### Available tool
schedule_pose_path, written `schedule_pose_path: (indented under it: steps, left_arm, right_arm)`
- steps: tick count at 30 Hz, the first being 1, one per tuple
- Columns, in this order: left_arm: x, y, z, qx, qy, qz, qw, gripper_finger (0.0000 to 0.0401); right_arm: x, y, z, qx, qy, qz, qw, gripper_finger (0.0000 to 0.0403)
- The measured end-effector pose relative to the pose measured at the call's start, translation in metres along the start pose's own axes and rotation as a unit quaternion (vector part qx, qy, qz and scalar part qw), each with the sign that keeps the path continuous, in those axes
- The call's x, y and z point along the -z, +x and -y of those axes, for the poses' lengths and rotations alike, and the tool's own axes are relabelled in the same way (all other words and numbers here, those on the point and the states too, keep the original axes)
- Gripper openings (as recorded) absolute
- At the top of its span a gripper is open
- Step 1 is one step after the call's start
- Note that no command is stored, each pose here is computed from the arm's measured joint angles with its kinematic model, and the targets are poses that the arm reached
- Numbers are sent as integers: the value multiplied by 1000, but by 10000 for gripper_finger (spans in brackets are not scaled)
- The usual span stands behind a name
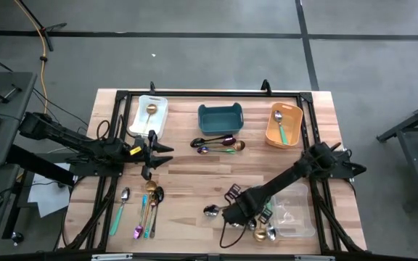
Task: Sort silverware by color (type)
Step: Put the light green spoon into the orange bin
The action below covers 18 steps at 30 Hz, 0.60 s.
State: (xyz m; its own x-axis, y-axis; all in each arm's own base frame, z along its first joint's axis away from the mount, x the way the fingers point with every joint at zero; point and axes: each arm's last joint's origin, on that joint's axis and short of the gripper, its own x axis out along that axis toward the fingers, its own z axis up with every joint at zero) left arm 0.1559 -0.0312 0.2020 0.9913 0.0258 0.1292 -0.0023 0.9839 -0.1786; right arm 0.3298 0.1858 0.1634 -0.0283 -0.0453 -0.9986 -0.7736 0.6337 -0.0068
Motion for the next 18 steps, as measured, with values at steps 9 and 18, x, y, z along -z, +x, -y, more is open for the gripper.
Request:
schedule_pose_path:
  steps: [9, 18]
  left_arm:
    - [0, 0, 0, -2, 0, 0, 1000, 136]
    - [0, 0, 0, -2, 0, 0, 1000, 136]
  right_arm:
    - [9, -28, 20, 1, 65, 33, 997, 37]
    - [48, -62, 30, 58, 161, 87, 981, 37]
